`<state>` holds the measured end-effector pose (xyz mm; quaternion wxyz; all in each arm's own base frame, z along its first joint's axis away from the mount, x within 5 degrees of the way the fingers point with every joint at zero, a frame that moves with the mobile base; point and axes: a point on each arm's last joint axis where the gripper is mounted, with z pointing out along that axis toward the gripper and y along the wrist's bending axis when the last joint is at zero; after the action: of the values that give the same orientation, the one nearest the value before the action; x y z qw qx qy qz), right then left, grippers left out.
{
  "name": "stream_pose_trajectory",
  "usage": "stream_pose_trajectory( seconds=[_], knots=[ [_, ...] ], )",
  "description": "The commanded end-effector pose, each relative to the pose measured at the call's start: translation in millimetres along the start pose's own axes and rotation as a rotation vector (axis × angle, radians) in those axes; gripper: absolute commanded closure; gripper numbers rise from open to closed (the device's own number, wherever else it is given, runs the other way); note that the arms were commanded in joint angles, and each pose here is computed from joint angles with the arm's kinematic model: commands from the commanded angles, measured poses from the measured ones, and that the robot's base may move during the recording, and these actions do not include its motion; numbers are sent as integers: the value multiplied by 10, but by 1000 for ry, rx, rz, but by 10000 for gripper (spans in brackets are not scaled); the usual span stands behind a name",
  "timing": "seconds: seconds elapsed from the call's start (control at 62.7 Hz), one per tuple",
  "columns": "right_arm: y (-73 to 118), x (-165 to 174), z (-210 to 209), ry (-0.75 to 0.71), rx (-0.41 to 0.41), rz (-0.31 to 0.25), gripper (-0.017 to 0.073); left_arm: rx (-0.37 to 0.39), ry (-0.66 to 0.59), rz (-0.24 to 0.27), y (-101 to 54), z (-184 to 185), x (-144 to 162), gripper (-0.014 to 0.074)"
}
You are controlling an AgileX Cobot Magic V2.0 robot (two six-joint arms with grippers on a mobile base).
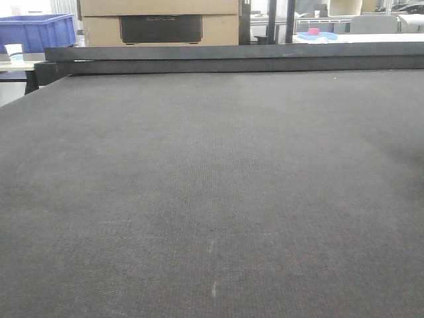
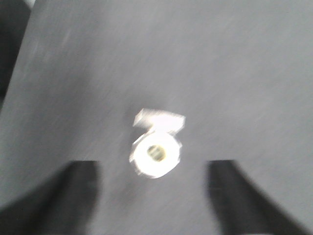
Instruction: Place valve from conveyor to right shelf box
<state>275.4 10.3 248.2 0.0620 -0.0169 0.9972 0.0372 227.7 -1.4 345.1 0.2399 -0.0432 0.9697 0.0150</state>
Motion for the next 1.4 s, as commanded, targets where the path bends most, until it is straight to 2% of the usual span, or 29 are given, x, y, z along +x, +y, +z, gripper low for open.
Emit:
stream_pose_trajectory(
  seconds=[0.0,0.112,0.511,0.814,1.389],
  knots=[
    [-5,7,9,6,-6,9,723,24,79,62,7,124,-16,138],
    [-3,5,9,4,-8,10,723,45,136,116,-30,322,-64,138],
    [15,2,8,0,-29,21,723,38,237,124,-59,789,-152,138],
    [15,-2,8,-3,-29,21,723,49,262,158,-170,954,-166,138],
    [15,-7,8,-10,-28,21,723,43,323,164,-178,1216,-93,138]
  ],
)
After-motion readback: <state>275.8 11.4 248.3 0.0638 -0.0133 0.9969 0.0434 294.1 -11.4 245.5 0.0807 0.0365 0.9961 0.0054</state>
